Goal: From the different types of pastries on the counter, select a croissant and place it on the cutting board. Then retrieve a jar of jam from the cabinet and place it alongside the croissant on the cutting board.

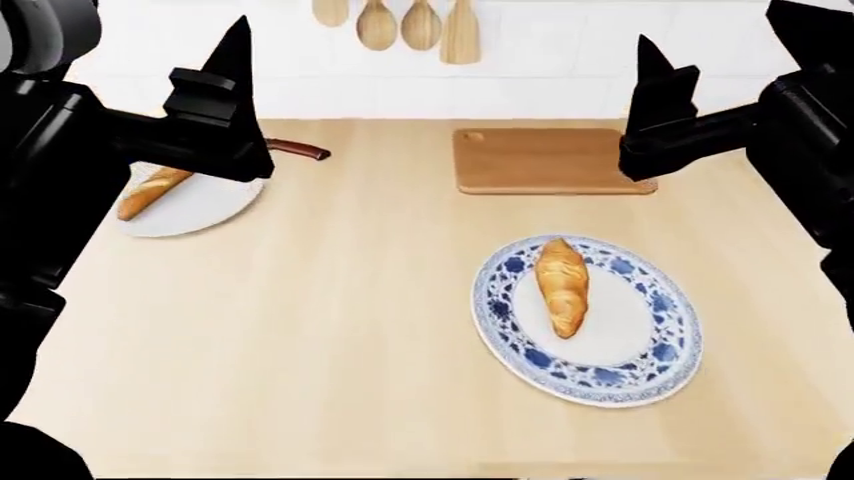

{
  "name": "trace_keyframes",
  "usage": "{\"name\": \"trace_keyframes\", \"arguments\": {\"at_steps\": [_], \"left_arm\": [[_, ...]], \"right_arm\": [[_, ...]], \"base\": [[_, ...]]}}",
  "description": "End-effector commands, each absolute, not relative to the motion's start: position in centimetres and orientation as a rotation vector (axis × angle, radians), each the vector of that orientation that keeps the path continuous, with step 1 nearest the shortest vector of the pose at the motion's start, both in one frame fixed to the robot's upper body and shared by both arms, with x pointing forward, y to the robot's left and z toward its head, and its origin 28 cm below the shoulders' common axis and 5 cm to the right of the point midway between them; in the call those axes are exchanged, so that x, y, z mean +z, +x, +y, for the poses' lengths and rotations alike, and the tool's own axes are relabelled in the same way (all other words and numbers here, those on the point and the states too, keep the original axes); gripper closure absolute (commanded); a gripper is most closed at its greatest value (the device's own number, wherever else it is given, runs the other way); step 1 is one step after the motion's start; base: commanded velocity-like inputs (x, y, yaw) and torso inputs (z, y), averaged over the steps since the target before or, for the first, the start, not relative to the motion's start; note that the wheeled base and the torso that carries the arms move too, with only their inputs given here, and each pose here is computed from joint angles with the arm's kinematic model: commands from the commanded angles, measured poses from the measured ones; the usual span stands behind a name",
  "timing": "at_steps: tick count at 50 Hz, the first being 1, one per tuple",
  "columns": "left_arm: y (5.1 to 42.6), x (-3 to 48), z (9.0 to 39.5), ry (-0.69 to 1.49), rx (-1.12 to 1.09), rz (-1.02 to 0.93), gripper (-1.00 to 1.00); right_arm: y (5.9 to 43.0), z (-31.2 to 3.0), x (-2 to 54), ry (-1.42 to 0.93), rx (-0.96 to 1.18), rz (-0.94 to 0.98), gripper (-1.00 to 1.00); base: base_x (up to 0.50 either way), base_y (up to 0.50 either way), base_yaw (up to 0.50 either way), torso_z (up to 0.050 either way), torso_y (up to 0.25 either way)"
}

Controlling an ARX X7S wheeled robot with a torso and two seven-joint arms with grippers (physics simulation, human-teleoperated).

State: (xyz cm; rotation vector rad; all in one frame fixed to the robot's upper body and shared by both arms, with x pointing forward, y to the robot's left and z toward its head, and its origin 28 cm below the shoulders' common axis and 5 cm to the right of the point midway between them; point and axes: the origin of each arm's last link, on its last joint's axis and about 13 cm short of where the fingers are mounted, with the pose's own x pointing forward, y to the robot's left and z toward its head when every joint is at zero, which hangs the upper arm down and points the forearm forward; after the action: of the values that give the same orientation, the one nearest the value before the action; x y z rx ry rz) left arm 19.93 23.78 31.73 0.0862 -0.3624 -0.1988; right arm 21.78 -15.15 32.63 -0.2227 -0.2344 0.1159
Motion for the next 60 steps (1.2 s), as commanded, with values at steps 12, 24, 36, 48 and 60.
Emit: {"name": "trace_keyframes", "arguments": {"at_steps": [12, 24, 36, 48, 60], "left_arm": [[19.6, 32.1, 23.9, 0.119, -0.205, -0.346, -1.0], [19.7, 32.2, 23.8, 0.136, -0.184, -0.308, -1.0], [19.0, 32.0, 23.0, 0.115, -0.298, -0.256, -1.0], [17.0, 32.9, 19.8, 0.016, -0.577, -0.063, -1.0], [16.0, 32.2, 15.7, 0.075, -0.616, 0.107, -1.0]], "right_arm": [[21.0, -16.7, 34.6, -0.205, 0.094, -0.246, -1.0], [20.7, -16.7, 35.0, -0.219, 0.098, -0.247, -1.0], [20.4, -17.1, 35.1, -0.215, 0.073, -0.237, -1.0], [20.2, -17.3, 35.2, -0.219, 0.063, -0.233, -1.0], [20.5, -17.2, 35.0, -0.213, 0.065, -0.237, -1.0]], "base": [[0.42, -0.15, 0.0, 0.05, 0.0], [0.43, -0.05, 0.0, 0.027, 0.0], [0.09, 0.0, 0.0, 0.0, 0.0], [0.0, 0.0, 0.0, 0.0, 0.0], [0.0, 0.0, 0.0, 0.0, 0.0]]}}
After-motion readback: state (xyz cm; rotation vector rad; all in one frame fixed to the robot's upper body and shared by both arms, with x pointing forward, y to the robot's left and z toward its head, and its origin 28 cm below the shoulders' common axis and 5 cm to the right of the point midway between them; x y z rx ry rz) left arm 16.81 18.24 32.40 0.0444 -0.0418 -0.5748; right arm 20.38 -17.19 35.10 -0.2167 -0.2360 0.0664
